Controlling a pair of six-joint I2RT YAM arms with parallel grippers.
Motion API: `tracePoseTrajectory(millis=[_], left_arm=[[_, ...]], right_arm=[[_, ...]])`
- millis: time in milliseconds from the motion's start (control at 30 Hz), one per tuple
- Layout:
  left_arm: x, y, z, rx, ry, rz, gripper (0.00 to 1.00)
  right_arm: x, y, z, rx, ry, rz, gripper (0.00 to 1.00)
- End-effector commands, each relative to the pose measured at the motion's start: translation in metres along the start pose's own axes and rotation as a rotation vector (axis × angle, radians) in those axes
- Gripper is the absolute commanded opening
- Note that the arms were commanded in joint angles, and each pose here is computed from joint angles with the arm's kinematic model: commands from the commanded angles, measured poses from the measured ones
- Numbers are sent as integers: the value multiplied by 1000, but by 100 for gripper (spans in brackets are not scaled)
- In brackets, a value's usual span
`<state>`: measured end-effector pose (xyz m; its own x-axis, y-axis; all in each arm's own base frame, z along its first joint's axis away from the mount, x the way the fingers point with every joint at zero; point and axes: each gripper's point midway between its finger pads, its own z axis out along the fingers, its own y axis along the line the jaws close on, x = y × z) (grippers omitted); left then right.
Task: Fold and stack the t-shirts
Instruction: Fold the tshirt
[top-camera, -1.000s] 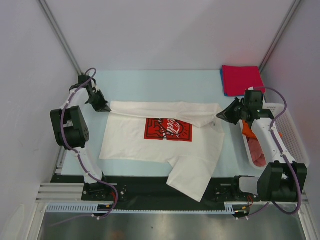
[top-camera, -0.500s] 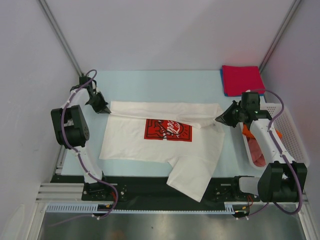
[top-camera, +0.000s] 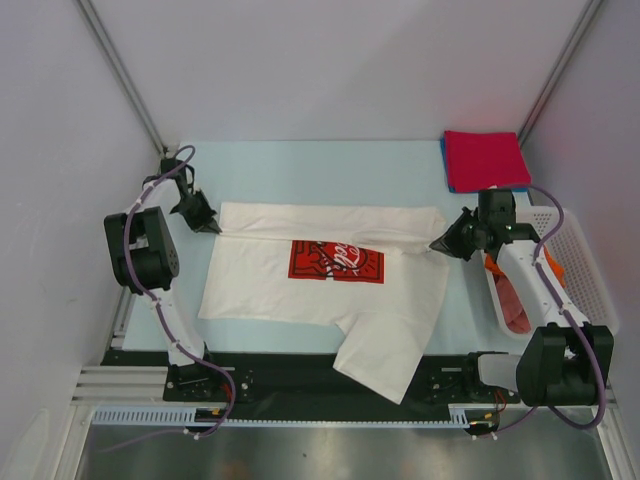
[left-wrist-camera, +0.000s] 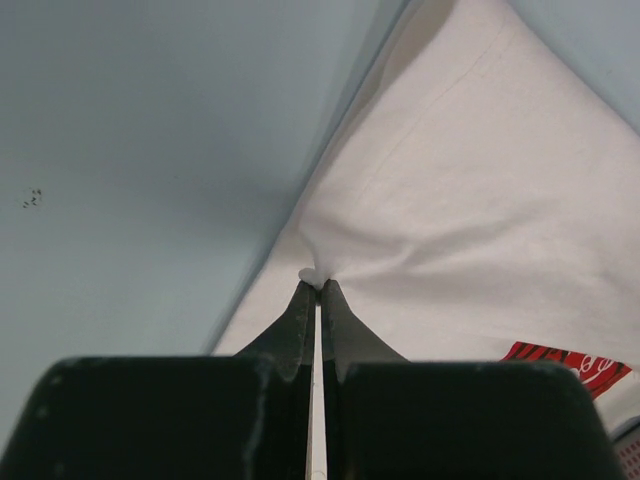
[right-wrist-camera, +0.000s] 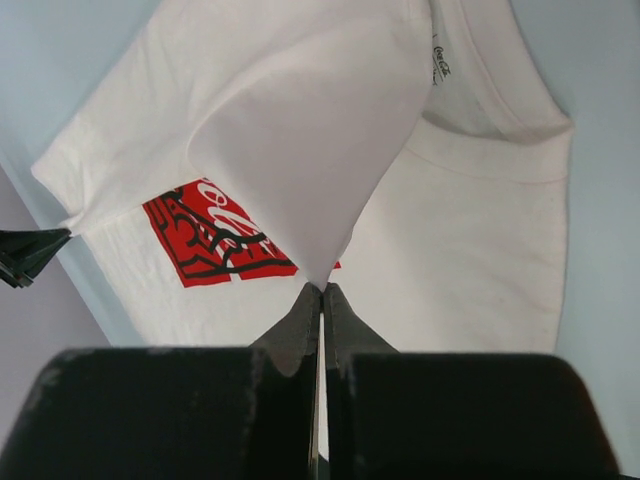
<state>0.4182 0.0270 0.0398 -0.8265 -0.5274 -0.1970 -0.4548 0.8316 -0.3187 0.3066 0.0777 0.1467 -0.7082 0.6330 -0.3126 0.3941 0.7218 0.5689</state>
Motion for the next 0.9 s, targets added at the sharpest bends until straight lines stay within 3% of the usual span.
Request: tracePoseTrajectory(millis=[0, 600, 733, 867], left_arm=[[-2, 11, 4, -26, -3, 6, 0], [-1, 15, 6, -42, -1, 12, 3], [-1, 14, 1, -43, -12, 5, 9], [-5, 12, -13, -53, -41, -10, 21]], right_arm=[[3, 2, -2, 2, -18, -26, 0], [30, -39, 17, 128, 25, -40, 0], [47, -46, 18, 144, 69, -37, 0], [64, -50, 14, 151, 112, -42, 0]])
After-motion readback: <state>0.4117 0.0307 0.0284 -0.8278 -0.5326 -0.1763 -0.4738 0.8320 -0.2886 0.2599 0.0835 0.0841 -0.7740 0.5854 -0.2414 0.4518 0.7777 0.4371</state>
